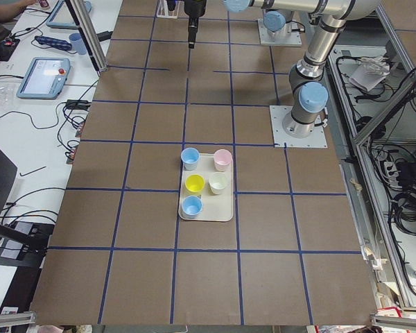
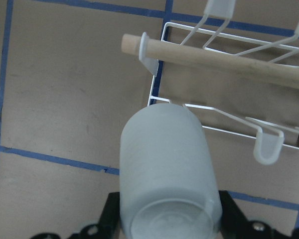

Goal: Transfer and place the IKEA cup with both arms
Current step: 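Lift the white cup off the peg with the right gripper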

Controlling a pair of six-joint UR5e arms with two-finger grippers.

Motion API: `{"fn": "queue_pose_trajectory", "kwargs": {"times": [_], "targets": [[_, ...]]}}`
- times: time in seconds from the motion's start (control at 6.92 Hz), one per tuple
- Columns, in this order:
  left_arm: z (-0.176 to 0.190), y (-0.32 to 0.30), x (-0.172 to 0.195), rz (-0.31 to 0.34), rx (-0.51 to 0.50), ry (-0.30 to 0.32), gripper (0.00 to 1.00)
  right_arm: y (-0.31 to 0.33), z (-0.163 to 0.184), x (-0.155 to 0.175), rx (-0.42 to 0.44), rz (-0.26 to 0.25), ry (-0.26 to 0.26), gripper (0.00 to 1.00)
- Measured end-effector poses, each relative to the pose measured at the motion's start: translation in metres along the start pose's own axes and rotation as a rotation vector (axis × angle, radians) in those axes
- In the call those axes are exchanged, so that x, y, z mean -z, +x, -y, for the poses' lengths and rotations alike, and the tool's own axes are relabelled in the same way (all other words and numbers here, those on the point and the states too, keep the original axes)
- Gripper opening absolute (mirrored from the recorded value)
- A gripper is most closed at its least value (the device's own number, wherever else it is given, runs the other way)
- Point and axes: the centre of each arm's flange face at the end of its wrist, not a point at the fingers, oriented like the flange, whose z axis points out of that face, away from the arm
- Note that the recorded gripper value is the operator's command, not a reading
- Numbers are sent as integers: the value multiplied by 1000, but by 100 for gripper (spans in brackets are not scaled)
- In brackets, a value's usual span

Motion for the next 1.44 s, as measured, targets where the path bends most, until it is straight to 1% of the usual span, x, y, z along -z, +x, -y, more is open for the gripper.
{"fn": "queue_pose_trajectory", "kwargs": {"times": [0.14, 0.43, 0.72, 1.01, 1.16, 1.3, 1.44], "targets": [[0, 0, 0, 0, 1, 0, 100, -8, -11, 21, -4, -12, -17, 46], [0, 0, 0, -3, 1, 1, 100, -31, -39, 78, -11, -55, -44, 46], [-1, 3, -1, -36, 2, 0, 100, -56, -66, 134, -23, -86, -80, 47], [-3, 6, -4, -78, 4, -6, 100, -81, -95, 177, -37, -88, -109, 47], [-5, 9, -4, -114, 7, -10, 100, -92, -106, 187, -40, -71, -124, 46], [-6, 9, -4, -162, 17, -15, 100, -102, -111, 188, -42, -19, -133, 47], [-6, 5, -4, -241, 42, -25, 100, -113, -113, 184, -51, 73, -139, 47]]}}
